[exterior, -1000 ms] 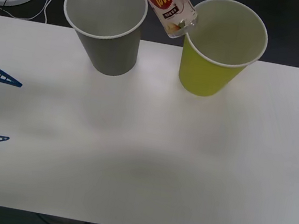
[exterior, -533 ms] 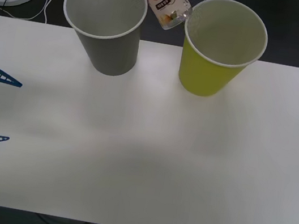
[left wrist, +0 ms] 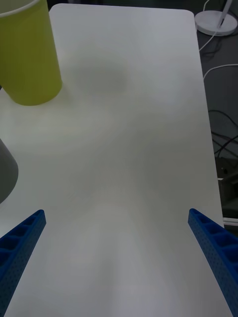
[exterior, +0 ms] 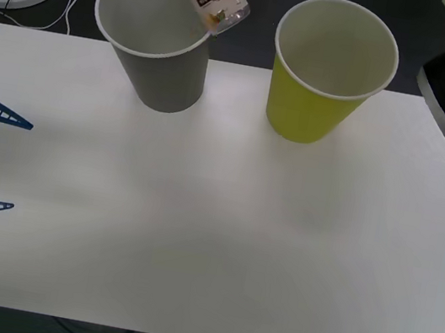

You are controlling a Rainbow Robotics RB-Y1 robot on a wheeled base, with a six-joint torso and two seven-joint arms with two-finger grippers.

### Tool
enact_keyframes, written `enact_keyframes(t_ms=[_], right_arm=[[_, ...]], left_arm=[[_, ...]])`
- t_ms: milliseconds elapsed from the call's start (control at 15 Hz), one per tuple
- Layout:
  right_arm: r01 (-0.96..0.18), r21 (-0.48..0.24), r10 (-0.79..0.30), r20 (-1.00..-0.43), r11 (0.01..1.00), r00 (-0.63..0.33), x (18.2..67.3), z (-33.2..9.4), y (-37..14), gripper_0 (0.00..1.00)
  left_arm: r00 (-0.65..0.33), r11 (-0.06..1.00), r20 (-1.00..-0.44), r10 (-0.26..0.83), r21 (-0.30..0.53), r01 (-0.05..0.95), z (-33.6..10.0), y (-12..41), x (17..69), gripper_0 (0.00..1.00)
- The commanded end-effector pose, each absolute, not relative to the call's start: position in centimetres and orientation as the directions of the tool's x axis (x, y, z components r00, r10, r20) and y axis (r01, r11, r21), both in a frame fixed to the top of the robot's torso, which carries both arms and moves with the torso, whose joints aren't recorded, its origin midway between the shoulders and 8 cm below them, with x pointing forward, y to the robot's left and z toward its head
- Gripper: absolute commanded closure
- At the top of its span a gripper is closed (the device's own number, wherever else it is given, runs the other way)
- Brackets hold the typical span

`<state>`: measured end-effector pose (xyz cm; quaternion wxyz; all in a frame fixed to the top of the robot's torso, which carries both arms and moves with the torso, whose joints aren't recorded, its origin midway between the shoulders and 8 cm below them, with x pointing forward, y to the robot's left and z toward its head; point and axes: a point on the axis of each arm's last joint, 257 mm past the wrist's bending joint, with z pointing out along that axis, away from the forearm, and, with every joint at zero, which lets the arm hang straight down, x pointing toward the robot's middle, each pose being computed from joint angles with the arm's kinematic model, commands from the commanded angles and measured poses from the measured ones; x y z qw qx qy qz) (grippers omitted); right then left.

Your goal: Put the can into the green bin and the plastic bottle into the gray bin

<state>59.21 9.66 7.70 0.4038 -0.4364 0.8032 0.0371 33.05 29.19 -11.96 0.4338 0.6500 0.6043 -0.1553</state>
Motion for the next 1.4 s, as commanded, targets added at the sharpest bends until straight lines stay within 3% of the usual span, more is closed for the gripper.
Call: enact_keyframes(t_ms=[67, 1400], right_arm=[[-0.720, -0.292, -0.652, -0.702, 0.630, -0.286, 60.0, 7.5, 11.1, 1.00], [-0.706, -0.293, -0.611, -0.753, 0.645, -0.245, 60.4, 7.5, 16.5, 1.00]], left_arm=[[0.221, 0.107, -0.726, 0.651, 0.376, 0.920, -12.0, 29.2, 33.0, 0.00], [0.221, 0.107, -0.726, 0.651, 0.376, 0.920, -12.0, 29.2, 33.0, 0.00]])
